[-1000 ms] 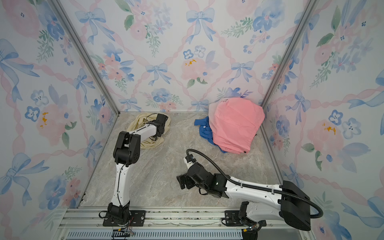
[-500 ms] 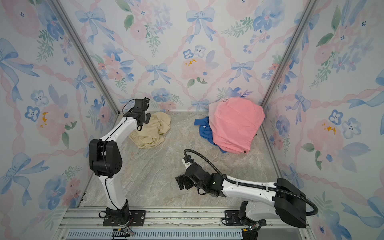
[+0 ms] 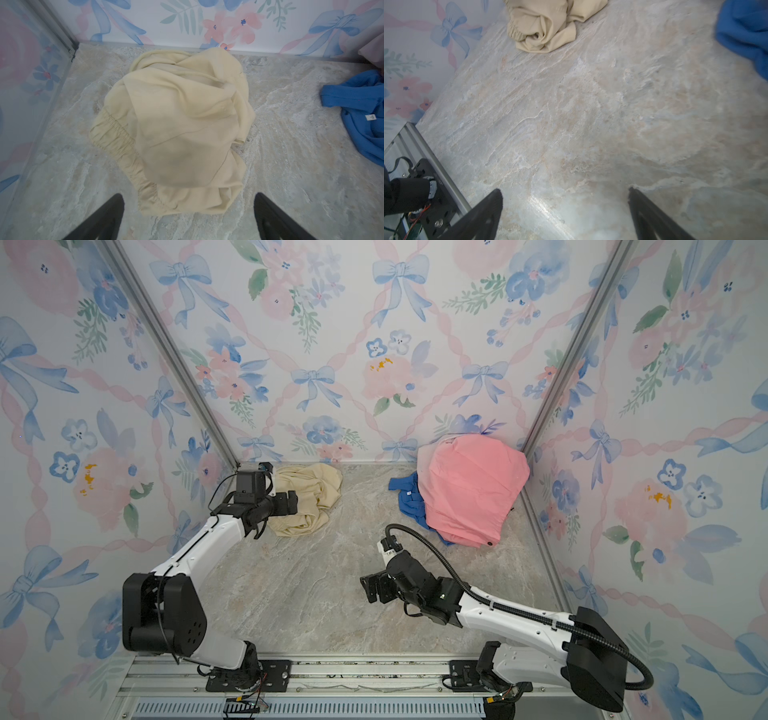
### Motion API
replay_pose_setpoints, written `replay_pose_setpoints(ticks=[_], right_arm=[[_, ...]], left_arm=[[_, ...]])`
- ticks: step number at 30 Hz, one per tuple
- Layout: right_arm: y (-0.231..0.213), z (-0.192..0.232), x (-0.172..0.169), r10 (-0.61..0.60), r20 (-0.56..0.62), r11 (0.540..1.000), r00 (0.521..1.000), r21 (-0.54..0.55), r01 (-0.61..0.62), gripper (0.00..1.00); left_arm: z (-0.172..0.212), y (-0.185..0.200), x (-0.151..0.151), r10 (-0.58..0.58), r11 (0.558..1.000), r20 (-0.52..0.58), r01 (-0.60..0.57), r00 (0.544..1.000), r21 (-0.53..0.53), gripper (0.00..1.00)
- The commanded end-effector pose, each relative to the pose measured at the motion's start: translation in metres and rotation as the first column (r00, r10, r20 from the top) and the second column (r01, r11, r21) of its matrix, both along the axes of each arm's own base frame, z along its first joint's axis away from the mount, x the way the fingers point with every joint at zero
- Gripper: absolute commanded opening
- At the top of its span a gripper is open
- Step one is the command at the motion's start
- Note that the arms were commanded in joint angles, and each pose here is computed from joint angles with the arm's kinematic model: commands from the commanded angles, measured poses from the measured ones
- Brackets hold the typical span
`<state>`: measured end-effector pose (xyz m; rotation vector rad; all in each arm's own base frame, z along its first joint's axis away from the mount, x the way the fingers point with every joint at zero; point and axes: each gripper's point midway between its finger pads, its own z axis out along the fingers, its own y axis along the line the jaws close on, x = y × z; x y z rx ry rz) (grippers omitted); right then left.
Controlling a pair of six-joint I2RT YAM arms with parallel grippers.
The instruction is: Pick out a specific cloth from the pile
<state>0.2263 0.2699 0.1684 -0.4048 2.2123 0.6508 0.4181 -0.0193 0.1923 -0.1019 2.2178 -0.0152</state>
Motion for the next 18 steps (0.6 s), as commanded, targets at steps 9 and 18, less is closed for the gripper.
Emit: replay_pose_setpoints(ticks=[9,18], right_arm=[[-0.247,0.039,0.057,-0.628,0.411,0.702,0.66,-0.065,0.709,0.97],[-0.274,0.004,0.078,-0.573,0.508,0.712,0.644,-0.08,0.697,0.97]], left_arm=[[-0.013,0.04,-0.11,0.144,0.922,0.551,-0.314,0.822,0.227,0.98],[-0.05,0.046,-0.077,0.146,0.965,0.527,-0.238,0.837,0.111,0.98]])
